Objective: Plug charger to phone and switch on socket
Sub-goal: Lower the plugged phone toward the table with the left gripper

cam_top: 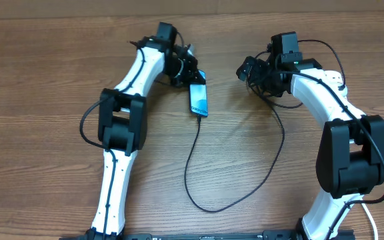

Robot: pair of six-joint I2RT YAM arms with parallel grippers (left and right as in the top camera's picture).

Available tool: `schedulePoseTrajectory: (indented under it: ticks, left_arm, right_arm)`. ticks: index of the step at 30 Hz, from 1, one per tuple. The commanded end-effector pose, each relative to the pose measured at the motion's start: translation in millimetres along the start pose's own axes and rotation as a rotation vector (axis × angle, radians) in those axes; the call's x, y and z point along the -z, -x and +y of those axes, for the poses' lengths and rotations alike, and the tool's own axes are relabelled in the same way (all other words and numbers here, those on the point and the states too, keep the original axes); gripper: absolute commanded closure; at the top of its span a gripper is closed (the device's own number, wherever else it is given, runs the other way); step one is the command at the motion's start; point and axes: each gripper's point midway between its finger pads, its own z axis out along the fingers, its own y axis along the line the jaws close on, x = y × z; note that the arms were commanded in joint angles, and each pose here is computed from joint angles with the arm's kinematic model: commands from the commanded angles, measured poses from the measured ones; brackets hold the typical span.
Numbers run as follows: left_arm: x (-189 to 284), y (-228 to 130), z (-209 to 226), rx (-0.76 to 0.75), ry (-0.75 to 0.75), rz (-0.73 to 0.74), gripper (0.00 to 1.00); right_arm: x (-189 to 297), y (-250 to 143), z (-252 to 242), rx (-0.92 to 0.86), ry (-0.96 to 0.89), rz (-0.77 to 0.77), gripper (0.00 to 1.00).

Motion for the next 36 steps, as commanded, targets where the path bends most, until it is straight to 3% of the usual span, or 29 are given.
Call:
schedulePoseTrajectory:
  ticks: [1, 23, 26, 36]
  left_arm:
    - [-7.2, 2.8, -10.2, -0.017, 0.055, -0.033, 0.96]
    - [-6.1, 6.0, -10.1, 0.034, 0.050, -0.045, 0.96]
    - [-6.1, 5.8, -10.0, 0.035, 0.050, -0.044, 0.91]
    - [-6.1, 5.4, -9.8, 0.036, 0.051, -0.043, 0.88]
  right_arm:
    - [2.0, 9.6, 2.0, 0.010, 0.001, -0.025, 0.00]
    - [2.0, 9.3, 2.4, 0.010, 0.003, -0.023, 0.00]
    - [2.0, 9.3, 2.4, 0.010, 0.003, -0.023, 0.00]
    - [2.0, 9.4, 2.4, 0.010, 0.003, -0.023, 0.00]
